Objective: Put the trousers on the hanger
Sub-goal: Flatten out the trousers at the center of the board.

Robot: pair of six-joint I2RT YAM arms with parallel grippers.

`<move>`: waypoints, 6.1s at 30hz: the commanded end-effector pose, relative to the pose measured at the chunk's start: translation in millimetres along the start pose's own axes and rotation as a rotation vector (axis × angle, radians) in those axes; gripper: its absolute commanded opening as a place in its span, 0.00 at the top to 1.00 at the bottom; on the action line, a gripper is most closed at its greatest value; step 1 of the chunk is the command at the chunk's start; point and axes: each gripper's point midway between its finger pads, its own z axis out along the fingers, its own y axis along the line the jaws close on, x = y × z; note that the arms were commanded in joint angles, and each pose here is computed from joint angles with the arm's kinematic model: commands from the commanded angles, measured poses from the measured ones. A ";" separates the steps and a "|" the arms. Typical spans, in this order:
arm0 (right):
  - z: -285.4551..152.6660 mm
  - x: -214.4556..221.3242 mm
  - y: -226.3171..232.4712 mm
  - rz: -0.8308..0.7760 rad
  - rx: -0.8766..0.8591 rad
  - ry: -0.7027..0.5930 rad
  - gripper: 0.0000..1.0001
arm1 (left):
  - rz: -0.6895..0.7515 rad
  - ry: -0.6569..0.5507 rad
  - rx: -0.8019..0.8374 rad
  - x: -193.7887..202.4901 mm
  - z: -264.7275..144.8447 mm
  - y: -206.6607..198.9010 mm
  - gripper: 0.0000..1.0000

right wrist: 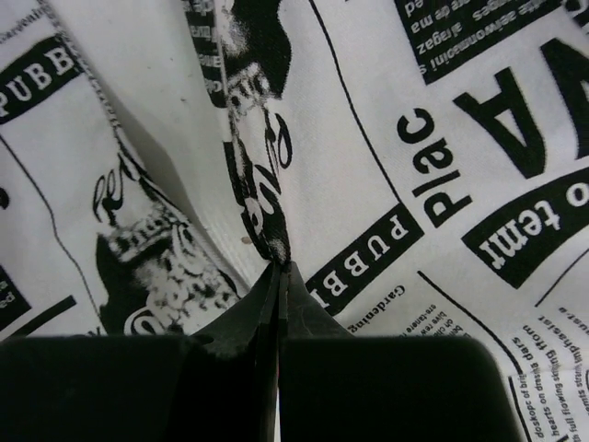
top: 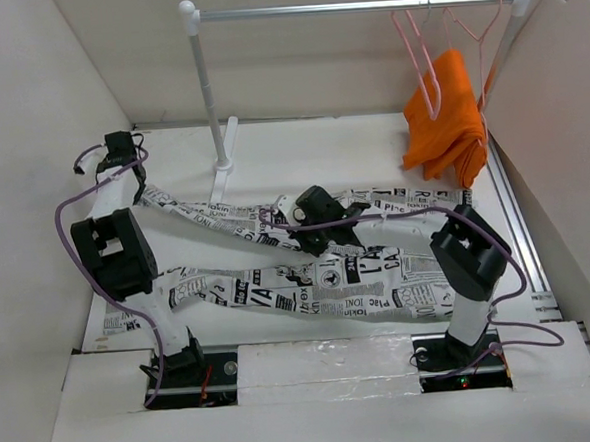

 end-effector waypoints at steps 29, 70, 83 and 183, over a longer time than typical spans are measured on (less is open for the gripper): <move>3.6 1.7 30.7 -0.045 -0.121 -0.024 1.00 | 0.478 0.013 -0.013 66.4 -15.7 -52.6 0.45; -14.4 -37.9 -4.9 0.036 -0.106 -0.119 1.00 | 0.505 0.125 -0.005 93.0 39.9 -53.2 0.75; -22.6 -39.1 -22.6 0.071 -0.097 -0.148 1.00 | 0.476 0.105 -0.024 76.2 40.7 -43.9 1.00; -53.2 -49.0 2.9 -0.027 -0.216 -0.152 0.99 | 0.129 0.072 -0.100 30.6 1.1 99.5 0.31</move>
